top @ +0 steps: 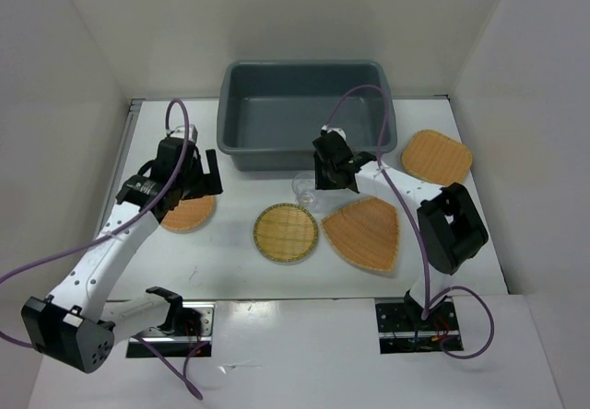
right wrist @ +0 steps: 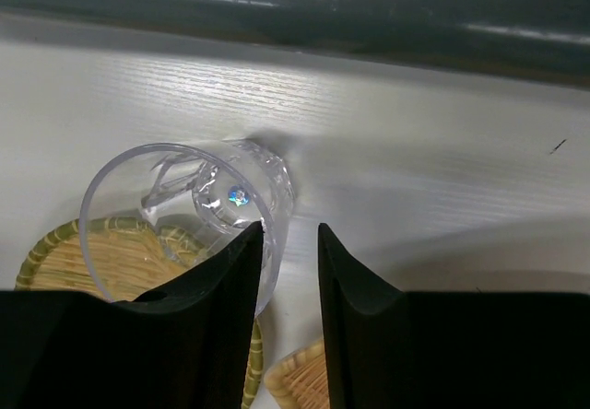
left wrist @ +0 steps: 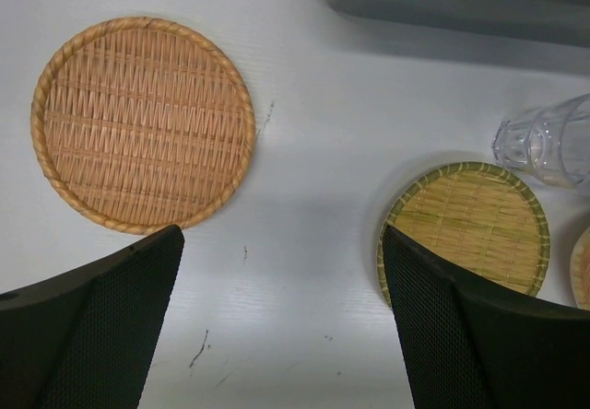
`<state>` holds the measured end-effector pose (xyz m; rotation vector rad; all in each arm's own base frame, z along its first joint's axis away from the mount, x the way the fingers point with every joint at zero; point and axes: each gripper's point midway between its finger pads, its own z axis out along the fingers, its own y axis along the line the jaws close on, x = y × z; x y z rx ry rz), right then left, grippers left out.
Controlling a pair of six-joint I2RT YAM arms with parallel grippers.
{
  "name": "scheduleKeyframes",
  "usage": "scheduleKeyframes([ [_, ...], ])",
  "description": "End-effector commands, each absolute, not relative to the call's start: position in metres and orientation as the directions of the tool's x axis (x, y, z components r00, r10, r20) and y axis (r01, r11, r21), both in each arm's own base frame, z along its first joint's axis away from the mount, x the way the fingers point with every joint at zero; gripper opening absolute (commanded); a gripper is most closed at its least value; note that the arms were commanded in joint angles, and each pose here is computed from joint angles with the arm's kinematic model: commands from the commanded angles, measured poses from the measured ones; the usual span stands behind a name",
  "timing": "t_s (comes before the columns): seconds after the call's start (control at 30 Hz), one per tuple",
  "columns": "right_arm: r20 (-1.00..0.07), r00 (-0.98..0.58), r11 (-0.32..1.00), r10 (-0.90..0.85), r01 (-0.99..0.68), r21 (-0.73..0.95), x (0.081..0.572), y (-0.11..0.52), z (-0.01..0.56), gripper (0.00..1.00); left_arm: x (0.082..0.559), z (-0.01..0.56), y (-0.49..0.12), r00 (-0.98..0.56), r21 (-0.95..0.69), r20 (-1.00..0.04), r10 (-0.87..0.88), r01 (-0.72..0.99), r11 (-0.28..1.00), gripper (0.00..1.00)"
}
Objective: Place the mixed dishes into the plastic bin
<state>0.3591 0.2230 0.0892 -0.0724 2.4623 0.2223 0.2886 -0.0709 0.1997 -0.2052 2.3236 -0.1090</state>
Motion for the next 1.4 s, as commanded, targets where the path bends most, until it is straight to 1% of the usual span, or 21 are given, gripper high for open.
scheduleKeyframes([
  [0.0,-0.676,-0.734,0.98,0.07,-0.076,0.185,0.377,0.23,0.103,0.35,0.291,0.212,-0.072,-0.639,-0.157,-0.749,-0.177,-0.09,0.984,0.95],
  [0.07,-0.667,-0.742,0.979,0.066,-0.08,0.186,0.374,0.23,0.099,0.27,0.289,0.208,-0.071,-0.645,-0.153,-0.744,-0.175,-0.091,0.984,0.95],
  [0.1,-0.665,-0.743,0.978,0.078,-0.071,0.194,0.374,0.23,0.099,0.21,0.289,0.208,-0.071,-0.646,-0.145,-0.745,-0.165,-0.084,0.986,0.95],
  [0.13,-0.663,-0.744,0.977,0.09,-0.062,0.202,0.374,0.231,0.099,0.11,0.288,0.204,-0.071,-0.653,-0.142,-0.74,-0.163,-0.085,0.986,0.95],
  [0.23,-0.662,-0.742,0.976,0.1,-0.056,0.21,0.37,0.228,0.104,0.0,0.288,0.204,-0.072,-0.649,-0.151,-0.743,-0.165,-0.078,0.986,0.94],
  [0.4,-0.652,-0.751,0.965,0.103,-0.085,0.249,0.357,0.233,0.127,0.0,0.287,0.205,-0.072,-0.642,-0.154,-0.748,-0.167,-0.076,0.985,0.94],
  [0.5,-0.681,-0.728,0.945,0.079,-0.164,0.284,0.341,0.242,0.177,0.0,0.287,0.205,-0.072,-0.642,-0.154,-0.748,-0.167,-0.076,0.985,0.92],
  [0.57,-0.653,-0.755,0.917,0.051,-0.224,0.33,0.318,0.245,0.205,0.0,0.285,0.203,-0.071,-0.642,-0.154,-0.748,-0.167,-0.076,0.985,0.92],
  [0.6,-0.669,-0.742,0.898,0.04,-0.267,0.35,0.315,0.25,0.23,0.0,0.285,0.203,-0.071,-0.642,-0.154,-0.748,-0.167,-0.076,0.985,0.92],
  [0.67,-0.634,-0.773,0.873,0.005,-0.306,0.38,0.294,0.251,0.246,0.0,0.285,0.203,-0.071,-0.642,-0.154,-0.748,-0.167,-0.076,0.985,0.92],
  [0.73,-0.657,-0.754,0.857,0.006,-0.334,0.392,0.293,0.253,0.274,0.0,0.285,0.203,-0.071,-0.642,-0.154,-0.748,-0.167,-0.076,0.985,0.92],
  [0.77,-0.692,-0.722,0.864,0.031,-0.328,0.381,0.295,0.247,0.298,0.0,0.285,0.203,-0.071,-0.642,-0.154,-0.748,-0.167,-0.076,0.985,0.92],
  [0.87,-0.774,-0.626,0.901,0.095,-0.277,0.335,0.317,0.229,0.339,0.0,0.284,0.206,-0.071,-0.636,-0.158,-0.753,-0.169,-0.075,0.985,0.92],
  [0.97,-0.851,-0.479,0.945,0.216,-0.118,0.306,0.368,0.181,0.394,0.0,0.284,0.206,-0.071,-0.636,-0.158,-0.753,-0.169,-0.075,0.985,0.92],
  [1.03,-0.858,-0.449,0.955,0.247,-0.036,0.294,0.406,0.158,0.389,0.0,0.284,0.206,-0.071,-0.636,-0.158,-0.753,-0.169,-0.075,0.985,0.92],
  [1.07,-0.862,-0.421,0.954,0.283,0.033,0.298,0.426,0.131,0.39,0.0,0.284,0.206,-0.073,-0.639,-0.157,-0.752,-0.16,-0.062,0.986,0.92],
  [1.13,-0.846,-0.443,0.953,0.297,0.088,0.288,0.461,0.117,0.363,0.0,0.284,0.206,-0.073,-0.639,-0.157,-0.752,-0.16,-0.061,0.986,0.92],
  [1.2,-0.837,-0.451,0.951,0.31,0.136,0.279,0.482,0.101,0.345,0.0,0.284,0.206,-0.074,-0.642,-0.163,-0.75,-0.16,-0.055,0.985,0.93],
  [1.23,-0.827,-0.474,0.953,0.303,0.157,0.259,0.497,0.102,0.323,0.0,0.283,0.208,-0.074,-0.634,-0.166,-0.756,-0.162,-0.053,0.985,0.94],
  [1.33,-0.812,-0.502,0.953,0.297,0.202,0.224,0.516,0.096,0.291,0.0,0.281,0.204,-0.073,-0.642,-0.163,-0.75,-0.16,-0.055,0.985,0.95],
  [1.37,-0.801,-0.529,0.957,0.281,0.212,0.196,0.526,0.097,0.269,0.0,0.281,0.207,-0.073,-0.635,-0.166,-0.755,-0.162,-0.053,0.985,0.95],
])
